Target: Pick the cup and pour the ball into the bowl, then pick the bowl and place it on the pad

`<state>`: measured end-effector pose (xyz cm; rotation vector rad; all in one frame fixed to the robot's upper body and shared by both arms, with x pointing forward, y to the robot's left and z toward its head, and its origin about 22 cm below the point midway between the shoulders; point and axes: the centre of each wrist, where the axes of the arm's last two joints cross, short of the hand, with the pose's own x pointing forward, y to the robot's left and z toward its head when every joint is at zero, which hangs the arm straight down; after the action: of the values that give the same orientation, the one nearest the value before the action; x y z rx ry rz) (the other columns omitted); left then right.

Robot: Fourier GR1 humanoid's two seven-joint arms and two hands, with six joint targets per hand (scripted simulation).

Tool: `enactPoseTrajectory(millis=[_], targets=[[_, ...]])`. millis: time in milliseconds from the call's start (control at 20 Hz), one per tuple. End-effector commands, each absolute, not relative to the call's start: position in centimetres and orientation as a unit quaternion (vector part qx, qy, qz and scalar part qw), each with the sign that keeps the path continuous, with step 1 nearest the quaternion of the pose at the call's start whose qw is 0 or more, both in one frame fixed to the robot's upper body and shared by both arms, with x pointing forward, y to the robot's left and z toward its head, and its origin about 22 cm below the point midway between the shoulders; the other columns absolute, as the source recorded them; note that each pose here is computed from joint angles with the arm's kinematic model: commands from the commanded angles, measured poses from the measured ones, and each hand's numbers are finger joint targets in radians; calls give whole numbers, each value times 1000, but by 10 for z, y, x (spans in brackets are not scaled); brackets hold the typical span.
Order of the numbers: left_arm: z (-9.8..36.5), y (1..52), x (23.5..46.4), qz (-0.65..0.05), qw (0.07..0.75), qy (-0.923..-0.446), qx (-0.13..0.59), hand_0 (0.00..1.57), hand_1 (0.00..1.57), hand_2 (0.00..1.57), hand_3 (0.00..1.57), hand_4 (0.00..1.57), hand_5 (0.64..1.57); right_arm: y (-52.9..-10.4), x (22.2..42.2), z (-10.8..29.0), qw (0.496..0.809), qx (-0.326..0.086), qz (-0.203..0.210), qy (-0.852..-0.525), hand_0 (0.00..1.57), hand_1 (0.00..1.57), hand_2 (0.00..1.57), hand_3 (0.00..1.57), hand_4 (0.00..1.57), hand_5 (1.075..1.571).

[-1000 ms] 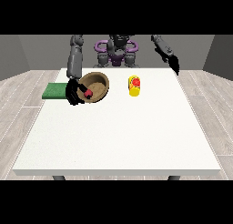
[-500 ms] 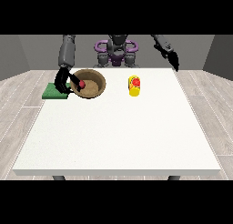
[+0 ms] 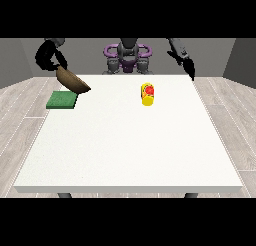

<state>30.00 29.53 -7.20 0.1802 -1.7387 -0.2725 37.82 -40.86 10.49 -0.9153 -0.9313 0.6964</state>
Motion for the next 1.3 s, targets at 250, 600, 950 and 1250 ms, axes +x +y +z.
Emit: enactPoseTrajectory(millis=[250, 600, 950, 1250], targets=[[-46, 395, 286, -60, 573, -803, 153, 0, 0, 0, 0, 0, 670, -439, 362, 121, 694, -438, 318, -475, 1571, 1571, 1571, 1470, 1571, 1534], [-7, 428, 293, -38, 484, -865, 128, 0, 0, 0, 0, 839, 1188, -477, 341, 101, 675, -482, 209, -519, 1571, 1571, 1571, 1571, 1415, 1563], [14, 449, 284, -11, 452, -882, 137, 0, 0, 0, 0, 886, 1192, -498, 326, 83, 693, -423, 69, -580, 1571, 1571, 1571, 1496, 999, 1451], [27, 462, 272, -14, 450, -881, 146, 0, 0, 0, 0, 859, 1185, -500, 329, 77, 725, -348, -64, -591, 1571, 1571, 1494, 1268, 254, 1415]])
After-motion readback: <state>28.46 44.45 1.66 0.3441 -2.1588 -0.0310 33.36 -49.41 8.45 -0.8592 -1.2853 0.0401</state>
